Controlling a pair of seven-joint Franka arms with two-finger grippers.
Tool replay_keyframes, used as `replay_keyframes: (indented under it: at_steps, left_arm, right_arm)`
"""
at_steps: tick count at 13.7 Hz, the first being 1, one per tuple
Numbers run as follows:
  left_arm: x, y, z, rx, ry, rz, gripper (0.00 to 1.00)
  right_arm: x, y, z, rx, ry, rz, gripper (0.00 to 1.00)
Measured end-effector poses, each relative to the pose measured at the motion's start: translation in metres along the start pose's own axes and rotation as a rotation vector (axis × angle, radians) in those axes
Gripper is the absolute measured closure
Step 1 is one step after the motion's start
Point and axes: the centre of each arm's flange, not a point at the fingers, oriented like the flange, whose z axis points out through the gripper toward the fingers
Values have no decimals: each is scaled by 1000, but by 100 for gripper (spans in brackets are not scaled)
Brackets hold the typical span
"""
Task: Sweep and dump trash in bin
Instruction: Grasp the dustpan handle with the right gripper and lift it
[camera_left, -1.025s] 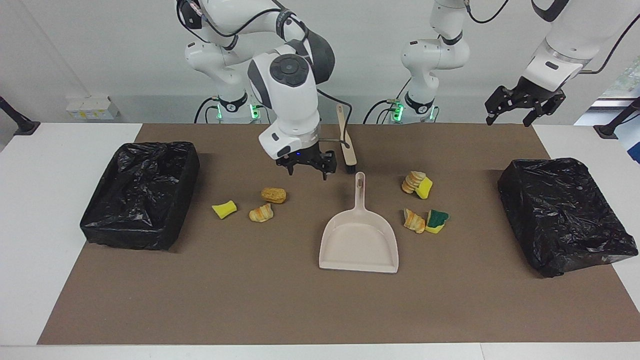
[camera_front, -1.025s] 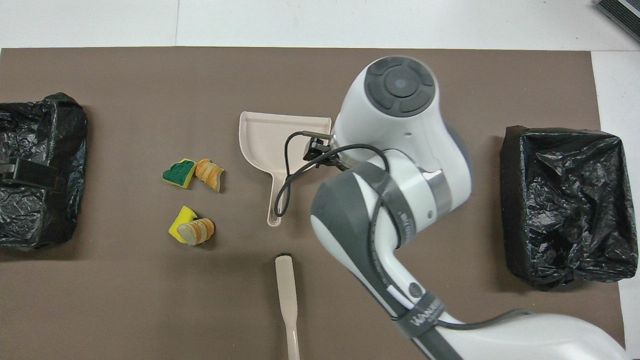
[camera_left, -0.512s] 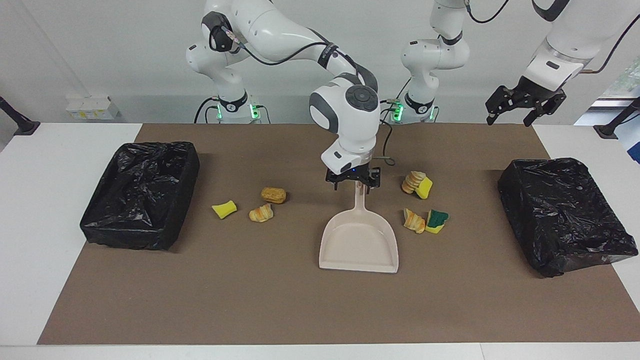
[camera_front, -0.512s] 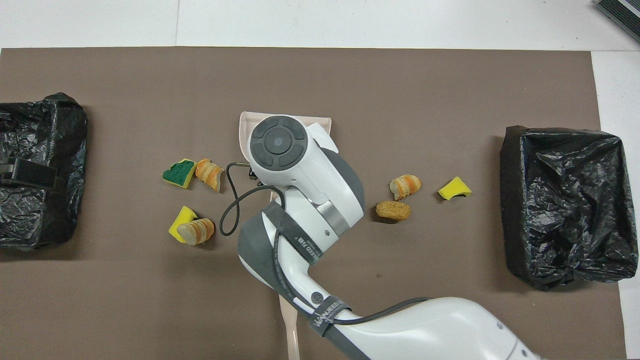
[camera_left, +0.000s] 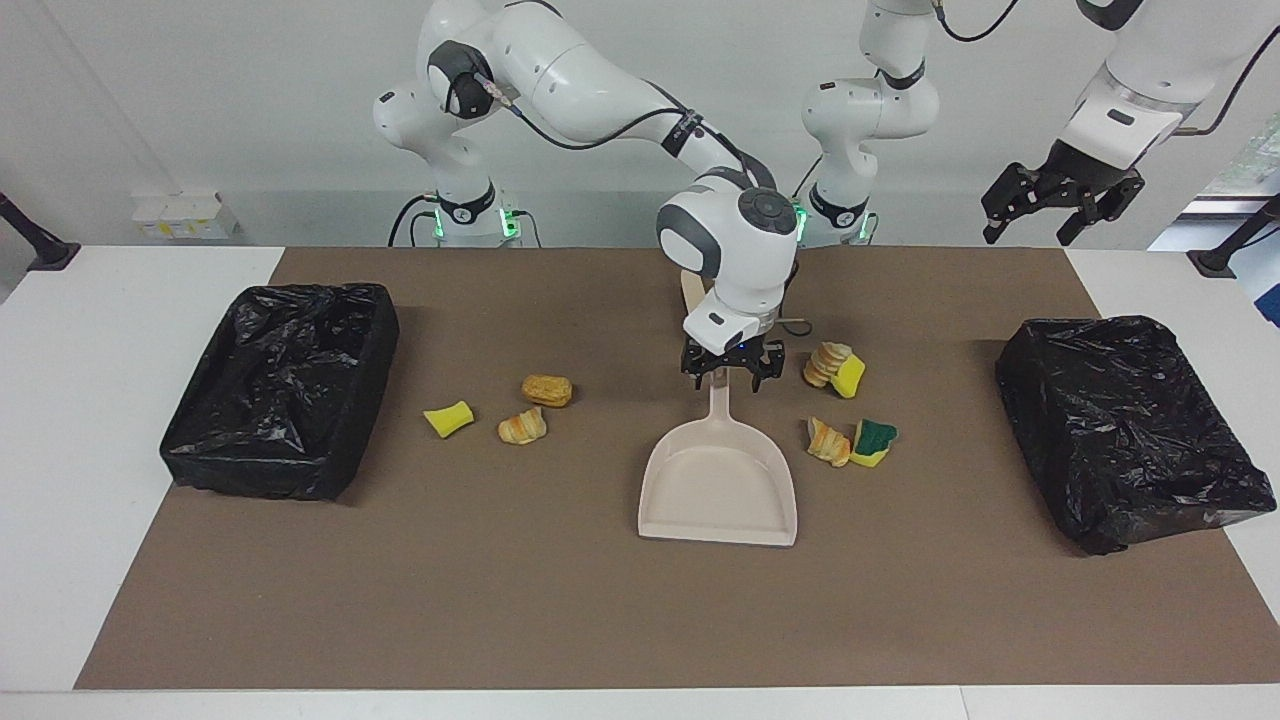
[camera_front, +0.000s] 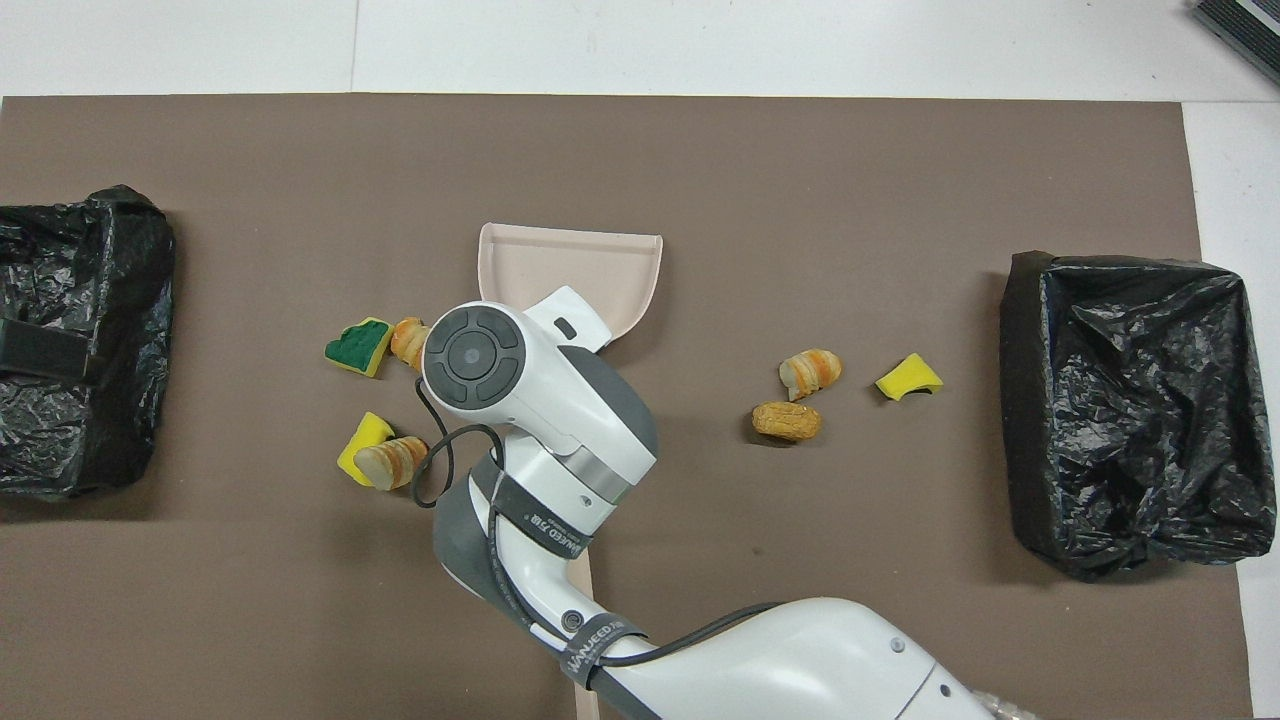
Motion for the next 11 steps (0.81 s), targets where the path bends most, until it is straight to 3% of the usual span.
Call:
replay_keyframes:
  at_steps: [4,6,9,11]
  left_arm:
    - [0,1,0,0,0,2,0]
    - [0,1,0,0,0,2,0]
    - [0,2,0,0,0,4,0]
    - [0,2,0,0,0,4,0]
  right_arm:
    - [-2,-1,11,13,8,-4,12]
    - [-5,0,17,10,2,-5,30]
    - [-5,1,15,9,3,-5,67]
    - [-1,5,5,15,12,-33,68]
